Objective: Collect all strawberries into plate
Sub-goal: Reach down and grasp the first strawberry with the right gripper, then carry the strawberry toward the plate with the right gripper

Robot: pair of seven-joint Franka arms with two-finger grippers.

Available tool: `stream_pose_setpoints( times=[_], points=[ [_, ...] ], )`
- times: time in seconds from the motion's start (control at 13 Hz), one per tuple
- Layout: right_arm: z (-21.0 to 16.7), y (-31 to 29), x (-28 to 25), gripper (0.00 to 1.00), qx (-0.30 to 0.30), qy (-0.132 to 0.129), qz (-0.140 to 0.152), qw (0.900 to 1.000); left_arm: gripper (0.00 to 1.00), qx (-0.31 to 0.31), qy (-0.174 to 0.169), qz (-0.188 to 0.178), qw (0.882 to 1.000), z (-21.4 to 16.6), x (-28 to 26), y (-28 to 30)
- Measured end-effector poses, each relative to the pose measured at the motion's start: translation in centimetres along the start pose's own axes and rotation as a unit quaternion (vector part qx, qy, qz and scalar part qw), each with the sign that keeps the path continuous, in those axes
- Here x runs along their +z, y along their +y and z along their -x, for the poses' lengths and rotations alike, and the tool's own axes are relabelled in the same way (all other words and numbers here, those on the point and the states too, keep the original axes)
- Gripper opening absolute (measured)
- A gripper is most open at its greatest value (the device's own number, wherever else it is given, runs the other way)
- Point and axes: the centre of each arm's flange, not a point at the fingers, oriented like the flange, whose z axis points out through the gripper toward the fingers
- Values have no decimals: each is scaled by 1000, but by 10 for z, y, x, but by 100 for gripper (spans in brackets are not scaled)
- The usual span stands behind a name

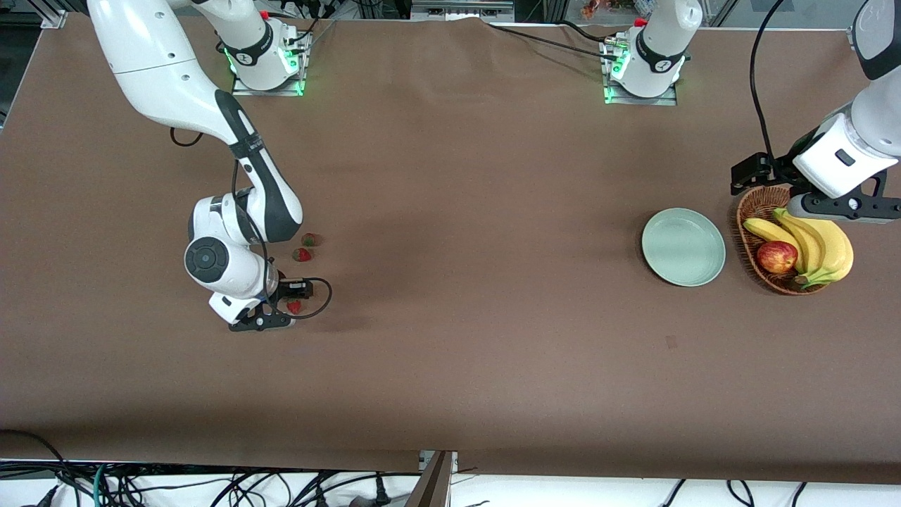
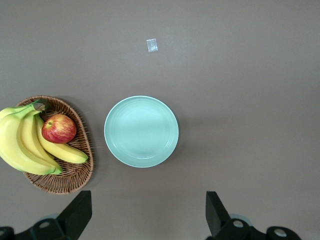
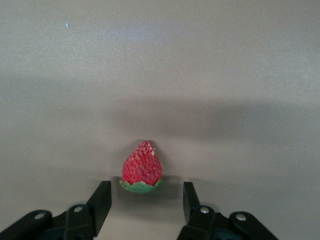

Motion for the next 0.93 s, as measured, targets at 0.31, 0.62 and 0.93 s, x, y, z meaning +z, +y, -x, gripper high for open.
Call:
stream_pose_setpoints(
  times=[0.31,0.62,0.93],
  points=[
    [-7,-1,0,65,0,6,-1,1000,100,-1,-1,0,1000,0,1,0],
    [-14,-1,2,57,0,10,-1,1000,100,-2,1,0,1000,-1,1,0],
    [-16,-2,-1,38,0,14,-2,1000,100,-3,2,8,1000,-1,1,2]
  ],
)
